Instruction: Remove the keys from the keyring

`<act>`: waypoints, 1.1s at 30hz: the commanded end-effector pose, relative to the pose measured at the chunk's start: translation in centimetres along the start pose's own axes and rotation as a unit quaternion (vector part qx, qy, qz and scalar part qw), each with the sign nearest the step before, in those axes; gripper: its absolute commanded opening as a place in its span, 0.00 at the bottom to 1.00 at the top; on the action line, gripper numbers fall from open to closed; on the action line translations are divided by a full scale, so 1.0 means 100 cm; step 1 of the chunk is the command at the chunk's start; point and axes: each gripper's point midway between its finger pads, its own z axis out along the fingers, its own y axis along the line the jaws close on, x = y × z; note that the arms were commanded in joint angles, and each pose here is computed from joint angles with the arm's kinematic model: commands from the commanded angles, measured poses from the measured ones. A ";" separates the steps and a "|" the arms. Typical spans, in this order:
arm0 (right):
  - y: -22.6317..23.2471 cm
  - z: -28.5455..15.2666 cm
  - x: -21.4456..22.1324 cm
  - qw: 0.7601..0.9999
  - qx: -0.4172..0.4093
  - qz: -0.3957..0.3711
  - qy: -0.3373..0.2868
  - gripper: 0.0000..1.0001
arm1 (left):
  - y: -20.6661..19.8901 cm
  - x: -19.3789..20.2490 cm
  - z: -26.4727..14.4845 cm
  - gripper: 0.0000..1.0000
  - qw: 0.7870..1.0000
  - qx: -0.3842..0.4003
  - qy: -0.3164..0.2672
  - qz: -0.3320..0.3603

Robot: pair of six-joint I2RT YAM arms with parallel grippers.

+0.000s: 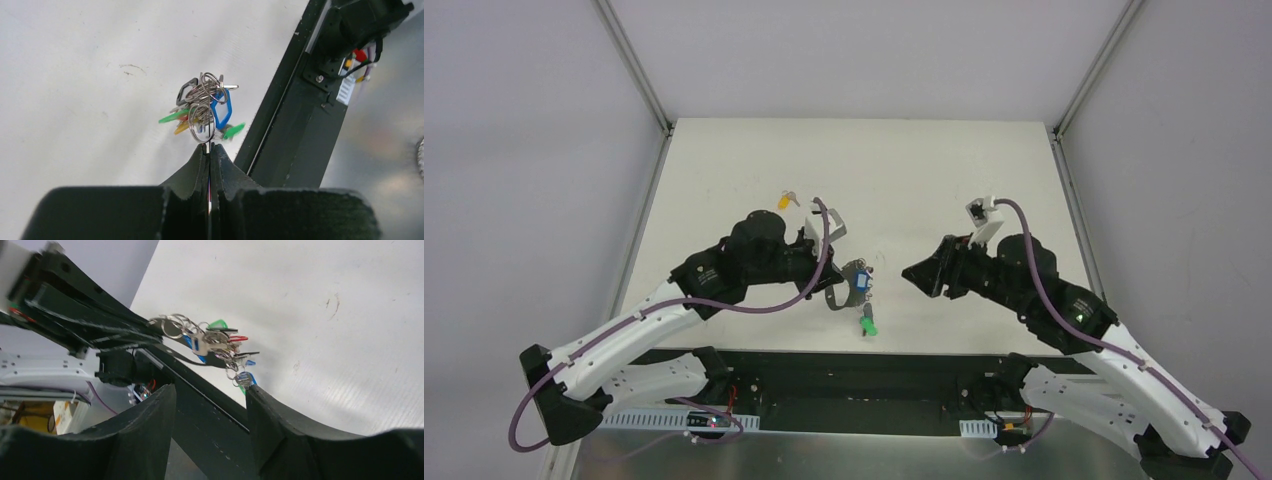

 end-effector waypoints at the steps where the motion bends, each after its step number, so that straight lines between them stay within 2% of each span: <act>1: 0.010 0.006 0.017 0.996 -0.076 -0.043 0.002 0.60 | -0.017 -0.028 -0.023 0.00 0.993 0.047 -0.049 0.094; 5: 0.016 0.009 0.028 0.987 -0.130 -0.091 -0.007 0.64 | -0.021 -0.026 -0.025 0.00 0.986 0.064 -0.054 0.143; 7: 0.016 0.010 0.034 0.981 -0.146 -0.126 -0.003 0.64 | -0.036 -0.022 -0.026 0.00 0.973 0.116 -0.060 0.191; 9: 0.016 0.009 0.040 0.972 -0.162 -0.171 0.007 0.64 | -0.038 -0.021 -0.026 0.00 0.961 0.130 -0.072 0.233; 11: 0.016 0.007 0.045 0.960 -0.178 -0.217 0.013 0.63 | -0.042 -0.018 -0.028 0.00 0.940 0.148 -0.085 0.296; 16: 0.014 0.002 0.043 0.919 -0.204 -0.336 -0.023 0.59 | -0.030 -0.020 -0.029 0.00 0.852 0.126 -0.115 0.496; 19: 0.011 0.003 0.034 0.896 -0.200 -0.392 -0.062 0.60 | -0.012 -0.041 -0.027 0.00 0.814 0.074 -0.109 0.565; 22: 0.011 0.007 0.022 0.878 -0.188 -0.432 -0.086 0.60 | -0.006 -0.057 -0.029 0.00 0.741 0.046 -0.114 0.660; 23: 0.012 0.008 0.020 0.873 -0.187 -0.441 -0.088 0.60 | -0.007 -0.065 -0.031 0.00 0.725 0.039 -0.120 0.677; 27: 0.025 0.010 0.010 0.852 -0.203 -0.472 -0.097 0.56 | -0.013 -0.081 -0.034 0.00 0.700 0.040 -0.137 0.700; 33: 0.047 0.008 -0.005 0.809 -0.234 -0.517 -0.155 0.54 | -0.023 -0.081 -0.034 0.00 0.692 0.061 -0.153 0.702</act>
